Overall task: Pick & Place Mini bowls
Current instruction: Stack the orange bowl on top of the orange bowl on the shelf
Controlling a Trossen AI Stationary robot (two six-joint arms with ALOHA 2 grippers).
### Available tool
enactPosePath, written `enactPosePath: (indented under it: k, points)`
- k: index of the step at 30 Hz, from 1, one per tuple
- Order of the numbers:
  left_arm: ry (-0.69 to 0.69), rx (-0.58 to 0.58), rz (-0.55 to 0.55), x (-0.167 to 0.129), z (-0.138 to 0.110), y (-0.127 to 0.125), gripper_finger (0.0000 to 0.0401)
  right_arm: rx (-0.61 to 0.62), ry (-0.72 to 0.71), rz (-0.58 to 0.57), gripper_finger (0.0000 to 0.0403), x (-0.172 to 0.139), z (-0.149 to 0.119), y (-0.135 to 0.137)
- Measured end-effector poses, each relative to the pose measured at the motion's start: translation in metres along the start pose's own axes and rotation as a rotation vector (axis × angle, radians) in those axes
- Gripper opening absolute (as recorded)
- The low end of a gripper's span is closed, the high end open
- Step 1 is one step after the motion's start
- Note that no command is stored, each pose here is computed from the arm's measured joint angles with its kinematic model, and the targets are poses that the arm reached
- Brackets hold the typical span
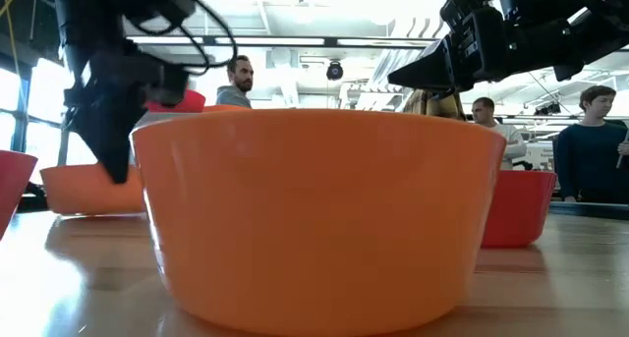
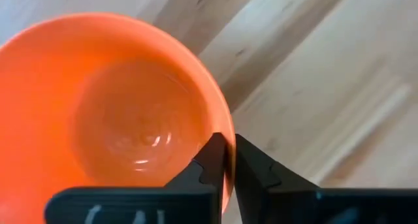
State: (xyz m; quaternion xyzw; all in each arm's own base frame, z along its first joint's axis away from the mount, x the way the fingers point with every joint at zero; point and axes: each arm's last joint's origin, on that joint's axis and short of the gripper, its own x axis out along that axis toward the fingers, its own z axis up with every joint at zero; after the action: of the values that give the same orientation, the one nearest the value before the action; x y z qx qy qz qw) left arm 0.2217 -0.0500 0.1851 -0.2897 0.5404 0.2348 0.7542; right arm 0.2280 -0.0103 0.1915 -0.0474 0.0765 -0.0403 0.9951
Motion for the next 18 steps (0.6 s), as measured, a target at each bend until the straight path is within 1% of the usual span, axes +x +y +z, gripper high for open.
enactPosePath:
  k: [4, 7, 9, 14, 16, 18]
  points:
    - [-0.069, 0.028, -0.086, -0.008, 0.010, -0.013, 0.0005, 0.000, 0.000, 0.000, 0.0000, 0.000, 0.000, 0.000]
    - [-0.123, 0.021, -0.143, -0.010, 0.015, -0.019, 0.0006, 0.000, 0.000, 0.000, 0.0000, 0.000, 0.000, 0.000]
    - [-0.137, 0.017, -0.152, -0.010, 0.016, -0.020, 0.0007, 0.000, 0.000, 0.000, 0.0000, 0.000, 0.000, 0.000]
    - [-0.136, 0.010, -0.135, 0.000, 0.017, -0.024, 0.0007, -0.002, 0.000, 0.000, 0.0000, 0.000, 0.000, 0.000]
    - [-0.136, -0.001, -0.159, 0.005, 0.019, -0.028, 0.0012, -0.002, 0.001, 0.000, 0.0000, 0.000, 0.000, 0.000]
    - [-0.124, -0.008, -0.157, 0.010, 0.019, -0.030, 0.0022, -0.003, 0.001, 0.000, 0.0000, 0.000, 0.000, 0.000]
